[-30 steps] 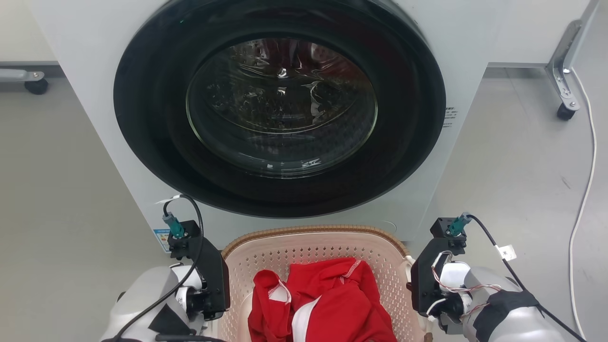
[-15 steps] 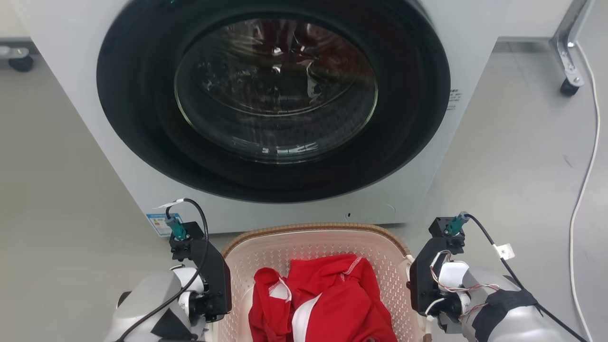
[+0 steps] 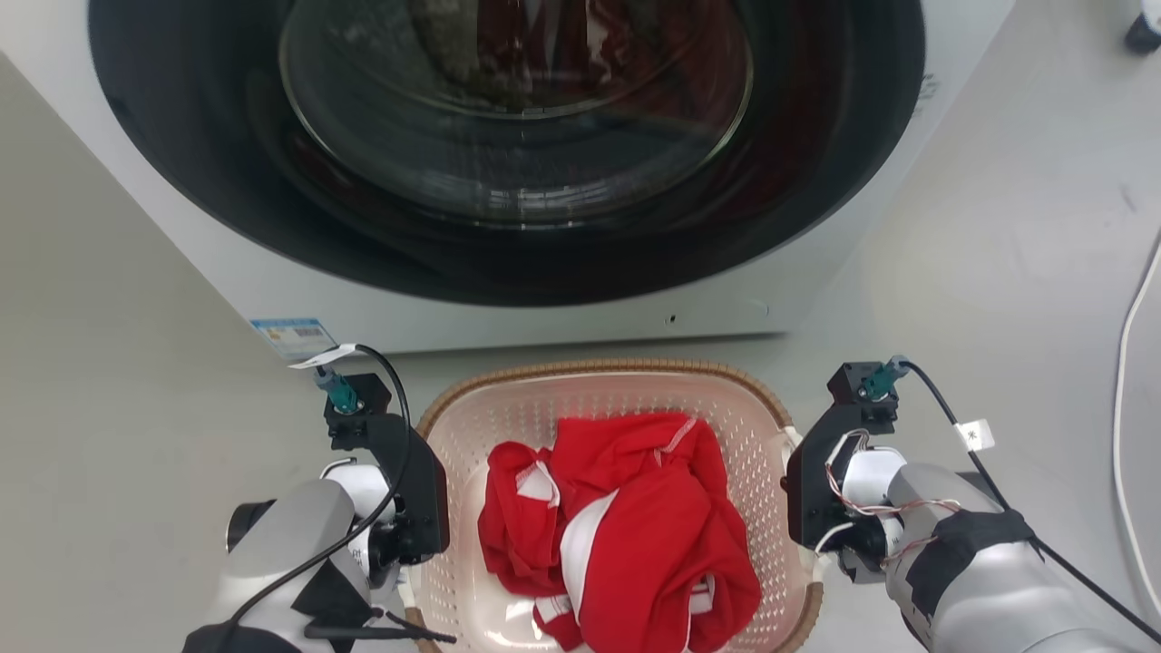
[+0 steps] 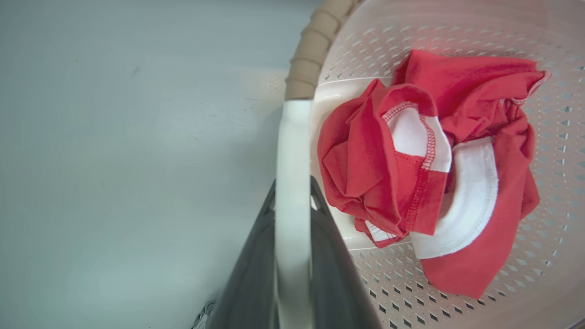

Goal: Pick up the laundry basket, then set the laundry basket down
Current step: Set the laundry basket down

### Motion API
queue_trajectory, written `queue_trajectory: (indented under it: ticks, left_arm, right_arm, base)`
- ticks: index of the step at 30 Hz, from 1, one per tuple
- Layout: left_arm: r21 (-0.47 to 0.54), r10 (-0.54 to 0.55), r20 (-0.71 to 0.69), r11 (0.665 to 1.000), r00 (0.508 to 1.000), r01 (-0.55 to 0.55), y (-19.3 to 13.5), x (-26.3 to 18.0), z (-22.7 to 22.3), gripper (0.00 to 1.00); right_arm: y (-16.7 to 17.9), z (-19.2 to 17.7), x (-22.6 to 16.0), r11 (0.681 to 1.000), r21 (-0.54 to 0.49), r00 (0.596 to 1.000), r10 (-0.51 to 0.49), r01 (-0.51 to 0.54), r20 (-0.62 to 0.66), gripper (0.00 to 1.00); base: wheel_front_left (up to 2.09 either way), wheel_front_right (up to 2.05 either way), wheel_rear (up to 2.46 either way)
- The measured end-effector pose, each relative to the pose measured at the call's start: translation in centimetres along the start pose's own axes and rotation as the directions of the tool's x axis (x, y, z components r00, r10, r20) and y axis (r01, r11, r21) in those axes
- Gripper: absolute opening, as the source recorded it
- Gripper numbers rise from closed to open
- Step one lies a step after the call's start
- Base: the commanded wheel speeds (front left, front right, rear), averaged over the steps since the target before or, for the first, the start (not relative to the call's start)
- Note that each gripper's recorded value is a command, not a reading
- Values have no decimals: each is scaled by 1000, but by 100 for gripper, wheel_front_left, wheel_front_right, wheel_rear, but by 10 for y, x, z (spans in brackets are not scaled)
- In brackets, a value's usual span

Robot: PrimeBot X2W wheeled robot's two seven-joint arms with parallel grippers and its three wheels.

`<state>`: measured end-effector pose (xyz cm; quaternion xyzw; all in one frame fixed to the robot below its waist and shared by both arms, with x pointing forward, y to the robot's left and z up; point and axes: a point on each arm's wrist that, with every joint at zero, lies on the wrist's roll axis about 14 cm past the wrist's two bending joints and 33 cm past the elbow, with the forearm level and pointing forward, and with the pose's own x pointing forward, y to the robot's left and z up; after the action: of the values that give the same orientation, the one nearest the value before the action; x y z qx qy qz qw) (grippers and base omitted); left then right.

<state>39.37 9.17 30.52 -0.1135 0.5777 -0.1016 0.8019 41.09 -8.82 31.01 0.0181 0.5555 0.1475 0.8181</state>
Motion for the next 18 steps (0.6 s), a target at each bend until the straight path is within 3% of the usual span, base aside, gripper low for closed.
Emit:
queue_trajectory:
  ticks: [18]
  left_arm:
    - [-10,54,7,998,999,-54,23,65,0,0]
  right_arm:
    - [-14,-5,72,999,-29,999,13,-14,-43,0]
  base:
    - [0,0,0]
